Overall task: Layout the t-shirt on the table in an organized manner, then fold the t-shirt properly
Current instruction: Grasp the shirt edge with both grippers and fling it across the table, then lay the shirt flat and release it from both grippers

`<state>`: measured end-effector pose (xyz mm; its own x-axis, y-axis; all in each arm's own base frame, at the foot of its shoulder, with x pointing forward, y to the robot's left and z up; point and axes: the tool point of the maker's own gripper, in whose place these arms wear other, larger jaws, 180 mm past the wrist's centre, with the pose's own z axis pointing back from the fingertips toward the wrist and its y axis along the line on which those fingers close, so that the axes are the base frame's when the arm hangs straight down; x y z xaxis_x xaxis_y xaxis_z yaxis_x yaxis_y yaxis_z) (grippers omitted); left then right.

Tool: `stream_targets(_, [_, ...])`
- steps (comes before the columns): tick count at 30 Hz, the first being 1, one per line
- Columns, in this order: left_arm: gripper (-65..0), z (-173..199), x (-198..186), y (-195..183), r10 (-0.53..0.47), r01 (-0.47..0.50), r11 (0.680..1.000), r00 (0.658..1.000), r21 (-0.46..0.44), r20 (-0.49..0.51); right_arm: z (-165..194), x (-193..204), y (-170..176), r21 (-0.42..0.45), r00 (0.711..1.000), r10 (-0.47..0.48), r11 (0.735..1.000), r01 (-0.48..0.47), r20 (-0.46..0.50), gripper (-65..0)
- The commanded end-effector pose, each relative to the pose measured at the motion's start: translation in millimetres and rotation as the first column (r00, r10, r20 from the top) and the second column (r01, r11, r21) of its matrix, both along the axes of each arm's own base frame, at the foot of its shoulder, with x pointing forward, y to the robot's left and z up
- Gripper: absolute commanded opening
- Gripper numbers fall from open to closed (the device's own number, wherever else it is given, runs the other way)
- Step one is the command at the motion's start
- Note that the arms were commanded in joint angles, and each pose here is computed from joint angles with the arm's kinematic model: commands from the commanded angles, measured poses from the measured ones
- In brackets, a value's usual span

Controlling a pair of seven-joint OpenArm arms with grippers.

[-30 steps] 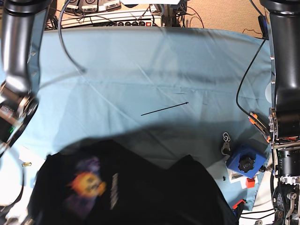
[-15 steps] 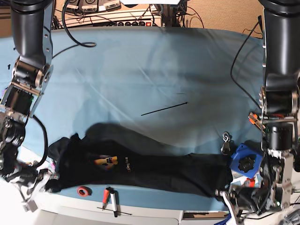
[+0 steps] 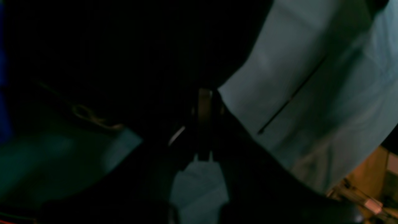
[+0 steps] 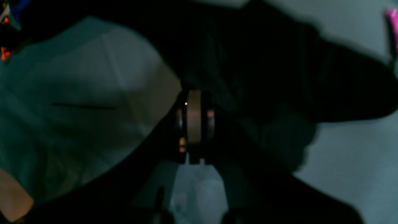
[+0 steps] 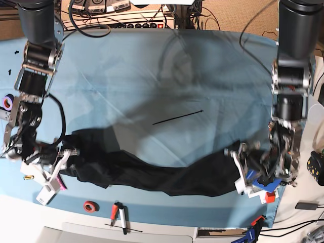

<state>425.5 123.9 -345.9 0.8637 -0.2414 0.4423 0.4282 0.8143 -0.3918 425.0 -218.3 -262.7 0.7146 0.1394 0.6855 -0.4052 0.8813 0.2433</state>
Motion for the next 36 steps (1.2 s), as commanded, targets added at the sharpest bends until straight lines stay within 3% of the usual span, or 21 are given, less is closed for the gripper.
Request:
stream_targets(1, [-65.0, 18, 10, -1, -0.005, 0.006, 1.0, 0.998, -0.011, 0.055, 17, 6, -2, 0.012, 0.998, 0.0, 1.0, -0.001, 0.056, -65.0])
stream_targets(6, [-65.0, -6, -25, -9, -0.057, 0.057, 0.998, 0.998, 0.019, 0.039, -15, -25, 8, 0.048, 0.999, 0.037, 0.998, -0.037, 0.004, -65.0])
stream_targets(11, [-65.0, -16, -56, -8, -0.113, 0.102, 0.987, 0.99, 0.124, 0.085, -19, -65, 9, 0.053, 0.998, 0.033, 0.998, -0.036, 0.048, -65.0])
stream_targets(16, [-65.0, -6, -75, 7, -0.09, 0.042, 0.97, 0.977, 0.238, 0.194, 0, -113, 6, 0.045, 0.985, 0.007, 0.999, -0.015, 0.173, -65.0])
stream_targets(21, [-65.0, 3, -99, 21, -0.025, -0.033, 0.976, 0.966, 0.215, 0.259, 8, -157, -22, 0.002, 0.97, -0.115, 0.993, 0.118, 0.215, -65.0])
stream_targets(25, [-65.0, 5, -117, 47, 0.068, -0.123, 0.973, 0.961, 0.195, 0.267, 6, -182, -57, -0.01, 0.947, -0.246, 0.967, 0.253, 0.206, -65.0])
stream_targets(30, [-65.0, 4, -147, 79, 0.188, -0.226, 0.965, 0.95, 0.133, 0.247, 4, -218, -100, -0.048, 0.905, -0.388, 0.915, 0.401, 0.174, -65.0])
stream_targets(36, [-65.0, -1, -188, 98, 0.238, -0.262, 0.96, 0.949, 0.101, 0.205, -4, -264, -121, -0.083, 0.884, -0.456, 0.882, 0.465, 0.105, -65.0])
